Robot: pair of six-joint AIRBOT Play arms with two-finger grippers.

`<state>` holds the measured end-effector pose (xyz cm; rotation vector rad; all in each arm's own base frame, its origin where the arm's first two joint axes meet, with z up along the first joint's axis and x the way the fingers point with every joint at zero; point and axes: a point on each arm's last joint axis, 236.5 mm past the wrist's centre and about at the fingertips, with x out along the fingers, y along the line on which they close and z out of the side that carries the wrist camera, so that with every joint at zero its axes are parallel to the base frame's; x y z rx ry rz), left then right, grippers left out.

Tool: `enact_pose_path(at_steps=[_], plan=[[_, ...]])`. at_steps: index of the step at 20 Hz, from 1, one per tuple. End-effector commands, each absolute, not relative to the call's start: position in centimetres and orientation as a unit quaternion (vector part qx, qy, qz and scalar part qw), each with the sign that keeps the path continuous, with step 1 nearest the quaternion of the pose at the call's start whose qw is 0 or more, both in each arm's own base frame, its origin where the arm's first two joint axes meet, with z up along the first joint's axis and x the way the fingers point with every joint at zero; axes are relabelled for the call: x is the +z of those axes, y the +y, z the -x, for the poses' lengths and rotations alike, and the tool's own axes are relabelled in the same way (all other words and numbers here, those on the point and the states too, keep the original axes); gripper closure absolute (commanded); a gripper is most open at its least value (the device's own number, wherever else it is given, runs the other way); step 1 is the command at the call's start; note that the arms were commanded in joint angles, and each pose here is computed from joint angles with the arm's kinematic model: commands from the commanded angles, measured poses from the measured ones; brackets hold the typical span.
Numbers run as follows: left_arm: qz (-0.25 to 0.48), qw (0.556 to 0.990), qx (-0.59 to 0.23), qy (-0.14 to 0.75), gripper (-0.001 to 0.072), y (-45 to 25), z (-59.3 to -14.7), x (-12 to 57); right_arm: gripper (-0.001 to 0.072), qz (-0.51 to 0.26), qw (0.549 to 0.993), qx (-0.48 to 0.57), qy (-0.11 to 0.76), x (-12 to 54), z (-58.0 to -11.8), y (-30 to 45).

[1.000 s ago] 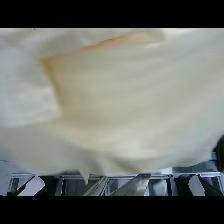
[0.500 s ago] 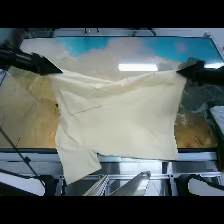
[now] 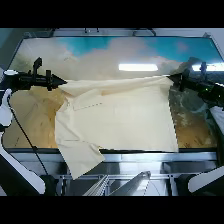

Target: Fold the shirts.

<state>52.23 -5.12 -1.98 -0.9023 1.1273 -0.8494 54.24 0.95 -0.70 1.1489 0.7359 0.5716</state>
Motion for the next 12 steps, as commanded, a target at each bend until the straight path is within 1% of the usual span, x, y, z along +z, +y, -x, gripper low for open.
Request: enact_pose_path(at_steps=[1,3,6,8,9,12], plan=[[0.405,0.676,-0.406,0.463,0.0683,-4.6,-53.5,0.9,0.0698,-0.542,0.707,0.32,0.321,0.9,-53.9,0.8],[0.373,0.67,-0.421,0.485,0.0683,-4.9,-52.5,1.9,0.0698,-0.535,0.689,0.356,0.334,1.6,-52.0,1.0],[0.334,0.639,-0.41,0.559,0.0683,-4.7,-49.6,0.5,0.0698,-0.501,0.666,0.391,0.391,0.4,-48.4,1.6],[0.341,0.621,-0.399,0.582,0.0683,-4.7,-48.6,-0.6,0.0698,-0.468,0.662,0.388,0.438,-1.7,-46.6,2.0],[0.348,0.611,-0.396,0.591,0.0694,-4.8,-48.0,-1.2,0.0698,-0.452,0.66,0.386,0.459,-2.7,-46.0,2.4],[0.36,0.584,-0.381,0.619,0.0702,-5.0,-46.5,-3.6,0.0698,-0.418,0.666,0.369,0.496,-5.2,-45.4,3.1]])
